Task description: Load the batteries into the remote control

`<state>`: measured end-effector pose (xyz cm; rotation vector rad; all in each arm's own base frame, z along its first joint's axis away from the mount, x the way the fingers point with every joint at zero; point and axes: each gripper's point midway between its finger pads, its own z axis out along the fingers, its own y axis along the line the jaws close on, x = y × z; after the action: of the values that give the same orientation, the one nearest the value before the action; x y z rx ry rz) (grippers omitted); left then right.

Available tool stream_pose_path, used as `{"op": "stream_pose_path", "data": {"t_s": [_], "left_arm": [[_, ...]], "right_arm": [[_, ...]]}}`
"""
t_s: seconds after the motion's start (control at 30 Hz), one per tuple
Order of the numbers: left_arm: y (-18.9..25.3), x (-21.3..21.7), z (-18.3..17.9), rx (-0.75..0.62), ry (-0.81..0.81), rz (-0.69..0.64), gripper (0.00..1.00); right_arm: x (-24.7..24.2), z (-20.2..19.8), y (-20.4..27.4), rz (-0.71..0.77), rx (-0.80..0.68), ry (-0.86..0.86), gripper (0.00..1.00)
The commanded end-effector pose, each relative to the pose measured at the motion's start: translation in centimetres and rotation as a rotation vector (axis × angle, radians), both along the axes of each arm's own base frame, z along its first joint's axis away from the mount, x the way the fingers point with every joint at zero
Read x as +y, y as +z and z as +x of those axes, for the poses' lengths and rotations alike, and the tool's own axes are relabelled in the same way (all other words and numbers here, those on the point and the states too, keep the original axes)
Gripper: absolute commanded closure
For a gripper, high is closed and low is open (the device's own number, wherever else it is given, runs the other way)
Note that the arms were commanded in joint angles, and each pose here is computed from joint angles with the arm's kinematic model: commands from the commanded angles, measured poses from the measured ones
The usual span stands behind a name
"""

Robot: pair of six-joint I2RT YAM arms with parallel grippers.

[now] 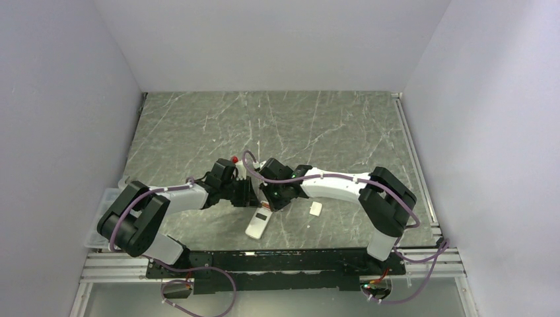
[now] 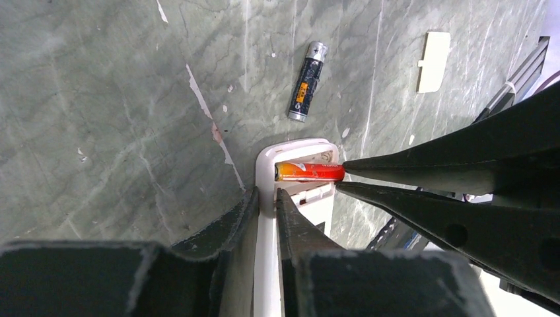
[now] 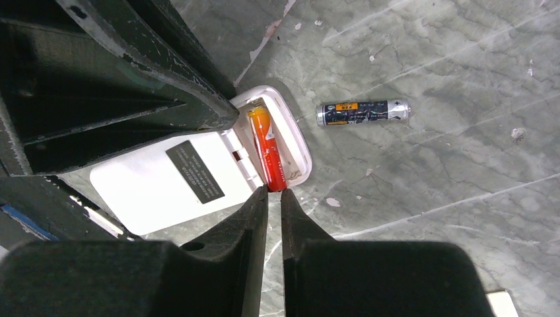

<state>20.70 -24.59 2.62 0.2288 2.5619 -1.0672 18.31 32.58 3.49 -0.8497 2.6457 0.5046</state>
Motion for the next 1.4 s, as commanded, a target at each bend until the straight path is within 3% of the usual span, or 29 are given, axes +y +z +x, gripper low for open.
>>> {"op": "stream_pose_path", "data": {"t_s": [0.0, 1.37], "left_arm": [[1.4, -1.0, 0.0, -0.038, -0.054, -0.063, 0.8], [2.3, -2.1, -1.6, -0.083, -0.141, -0.089, 0.85]], "right_arm": [[2.0, 1.8, 1.6, 0.066, -0.05, -0.017, 0.86], [3.7, 4.8, 1.3, 0.07, -0.076, -0.029, 0.94]]}}
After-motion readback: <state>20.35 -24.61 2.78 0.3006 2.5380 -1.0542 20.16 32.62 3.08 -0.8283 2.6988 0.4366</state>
